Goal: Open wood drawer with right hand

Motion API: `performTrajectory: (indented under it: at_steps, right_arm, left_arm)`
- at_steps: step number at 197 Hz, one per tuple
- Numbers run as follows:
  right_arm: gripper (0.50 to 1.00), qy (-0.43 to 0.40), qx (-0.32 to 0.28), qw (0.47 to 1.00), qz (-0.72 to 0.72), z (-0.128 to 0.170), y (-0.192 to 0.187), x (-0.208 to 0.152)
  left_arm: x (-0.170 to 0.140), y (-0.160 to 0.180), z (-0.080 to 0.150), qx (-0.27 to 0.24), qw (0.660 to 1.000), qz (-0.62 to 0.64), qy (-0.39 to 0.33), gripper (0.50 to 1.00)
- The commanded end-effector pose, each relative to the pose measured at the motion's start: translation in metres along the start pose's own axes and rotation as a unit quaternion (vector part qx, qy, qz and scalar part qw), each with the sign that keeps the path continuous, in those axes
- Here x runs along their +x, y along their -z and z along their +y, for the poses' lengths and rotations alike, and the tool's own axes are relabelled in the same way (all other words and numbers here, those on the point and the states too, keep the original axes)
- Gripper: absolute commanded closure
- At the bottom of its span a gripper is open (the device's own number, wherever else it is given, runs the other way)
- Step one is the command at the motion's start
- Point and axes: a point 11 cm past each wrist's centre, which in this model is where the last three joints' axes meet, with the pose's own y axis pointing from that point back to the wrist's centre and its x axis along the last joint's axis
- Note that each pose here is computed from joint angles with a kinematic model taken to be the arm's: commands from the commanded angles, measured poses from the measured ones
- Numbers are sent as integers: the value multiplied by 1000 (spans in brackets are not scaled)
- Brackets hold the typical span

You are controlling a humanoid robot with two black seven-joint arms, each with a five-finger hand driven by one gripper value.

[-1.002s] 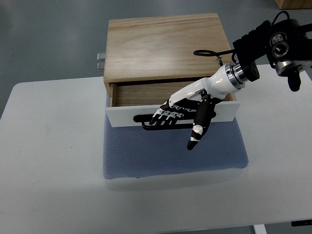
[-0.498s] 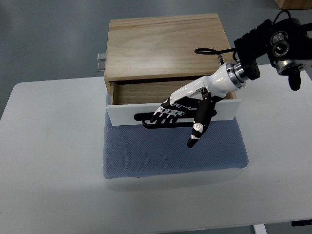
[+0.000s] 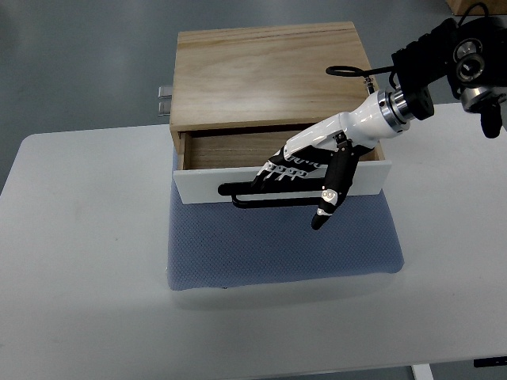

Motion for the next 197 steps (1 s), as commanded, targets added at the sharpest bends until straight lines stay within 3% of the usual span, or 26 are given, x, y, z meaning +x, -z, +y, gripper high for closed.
performTrajectory:
  at_steps: [1, 75, 157, 158, 197]
  right_arm:
    - [560, -2, -1, 1000, 0, -1, -1, 0]
    - [560, 2, -6, 1000, -3, -1, -5, -3]
    - [560, -24, 25, 999, 23, 31, 28, 10]
    - [560, -37, 51, 998, 29, 39, 43, 16]
    - [558, -90, 148, 985, 3, 68, 75, 38]
  left_arm:
    - [0, 0, 0, 0, 1000, 0, 0, 500]
    - [0, 0, 0, 0, 1000, 0, 0, 500]
    - [0, 0, 0, 0, 1000, 0, 0, 500]
    - [0, 0, 0, 0, 1000, 0, 0, 500]
    - [0, 0, 0, 0, 1000, 0, 0, 500]
